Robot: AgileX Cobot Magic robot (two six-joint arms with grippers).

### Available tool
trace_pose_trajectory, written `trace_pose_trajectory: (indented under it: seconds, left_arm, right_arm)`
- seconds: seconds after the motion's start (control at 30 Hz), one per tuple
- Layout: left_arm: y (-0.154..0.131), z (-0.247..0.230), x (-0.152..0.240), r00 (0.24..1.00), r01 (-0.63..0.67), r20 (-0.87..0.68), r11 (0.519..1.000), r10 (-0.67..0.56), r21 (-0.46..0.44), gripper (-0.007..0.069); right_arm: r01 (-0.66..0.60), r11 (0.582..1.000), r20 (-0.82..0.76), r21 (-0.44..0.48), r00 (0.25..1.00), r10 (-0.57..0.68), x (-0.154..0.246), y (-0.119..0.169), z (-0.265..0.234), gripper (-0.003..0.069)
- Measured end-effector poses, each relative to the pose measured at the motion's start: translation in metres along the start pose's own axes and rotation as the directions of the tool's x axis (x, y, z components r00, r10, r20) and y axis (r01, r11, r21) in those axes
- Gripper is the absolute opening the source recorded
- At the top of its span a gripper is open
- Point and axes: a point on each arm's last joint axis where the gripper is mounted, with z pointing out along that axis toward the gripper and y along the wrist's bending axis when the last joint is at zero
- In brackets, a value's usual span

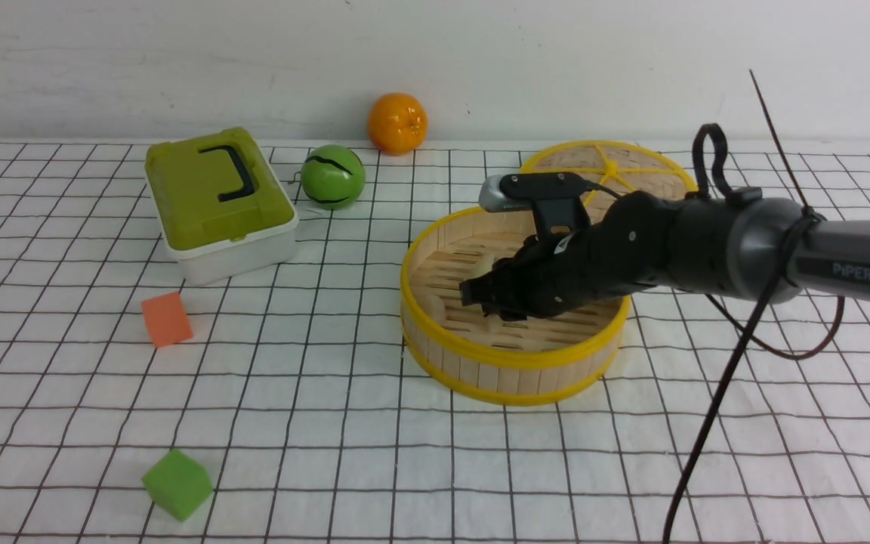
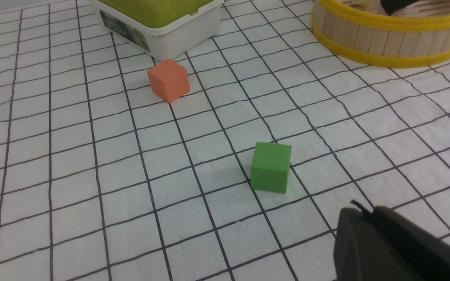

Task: Put the dumplings into the steamer on the table with the white tablecloth.
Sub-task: 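Place the dumpling in the bamboo steamer basket with the right gripper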

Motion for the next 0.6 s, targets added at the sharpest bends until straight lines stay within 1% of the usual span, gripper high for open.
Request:
trace_pose_trajectory:
  seconds: [0.1, 0.13, 0.17, 0.2, 0.23, 0.27, 0.3, 0.37, 0.47, 0.5, 0.53, 0.57, 0.6]
  left_arm:
    - [0.0, 0.0, 0.0, 1.0, 0.0, 0.0, 1.0, 0.0, 0.0, 0.0031]
    - [0.0, 0.0, 0.0, 1.0, 0.0, 0.0, 1.0, 0.0, 0.0, 0.0032]
    - [0.0, 0.0, 0.0, 1.0, 0.0, 0.0, 1.0, 0.0, 0.0, 0.0034]
    - [0.0, 0.0, 0.0, 1.0, 0.0, 0.0, 1.0, 0.0, 0.0, 0.0035]
    - [0.0, 0.0, 0.0, 1.0, 0.0, 0.0, 1.0, 0.0, 0.0, 0.0037]
    - [0.0, 0.0, 0.0, 1.0, 0.0, 0.0, 1.0, 0.0, 0.0, 0.0038]
    - [0.0, 0.0, 0.0, 1.0, 0.0, 0.0, 1.0, 0.0, 0.0, 0.0038]
    - [0.0, 0.0, 0.0, 1.0, 0.0, 0.0, 1.0, 0.0, 0.0, 0.0039]
    - [0.0, 0.0, 0.0, 1.0, 0.0, 0.0, 1.0, 0.0, 0.0, 0.0039]
    - [0.0, 0.0, 0.0, 1.0, 0.0, 0.0, 1.0, 0.0, 0.0, 0.0039]
    - [0.0, 0.0, 0.0, 1.0, 0.0, 0.0, 1.0, 0.0, 0.0, 0.0039]
    - [0.0, 0.0, 0.0, 1.0, 0.0, 0.0, 1.0, 0.0, 0.0, 0.0039]
    - [0.0, 0.0, 0.0, 1.0, 0.0, 0.0, 1.0, 0.0, 0.0, 0.0039]
  right_arm:
    - [-0.013, 1.0, 0.0, -0.004, 1.0, 0.013, 0.0, 0.0, 0.0, 0.0197]
    - [-0.018, 1.0, 0.0, -0.005, 1.0, 0.018, 0.0, 0.0, 0.0, 0.0224]
    - [-0.022, 1.0, -0.004, -0.006, 1.0, 0.022, 0.0, 0.001, 0.0, 0.0271]
    - [-0.022, 1.0, -0.005, -0.007, 1.0, 0.022, 0.0, 0.001, 0.0, 0.029]
    - [-0.021, 1.0, -0.009, -0.008, 1.0, 0.021, 0.001, 0.001, 0.0, 0.0333]
    - [-0.02, 1.0, -0.015, -0.01, 1.0, 0.02, 0.001, 0.001, -0.001, 0.0353]
    - [-0.019, 1.0, -0.014, -0.011, 1.0, 0.019, 0.0, 0.001, -0.002, 0.0358]
    - [0.005, 1.0, -0.006, -0.02, 1.0, -0.005, -0.007, 0.006, -0.016, 0.0404]
    - [0.043, 0.999, 0.025, -0.025, 0.999, -0.043, -0.019, 0.01, -0.036, 0.0414]
    - [0.072, 0.997, 0.052, -0.024, 0.996, -0.071, -0.03, 0.011, -0.056, 0.0413]
    - [0.081, 0.996, 0.064, -0.022, 0.995, -0.08, -0.034, 0.011, -0.063, 0.0412]
    - [0.138, 0.99, 0.091, -0.004, 0.986, -0.137, -0.049, 0.01, -0.101, 0.0391]
    - [0.157, 0.988, 0.085, 0.004, 0.984, -0.157, -0.052, 0.008, -0.114, 0.0373]
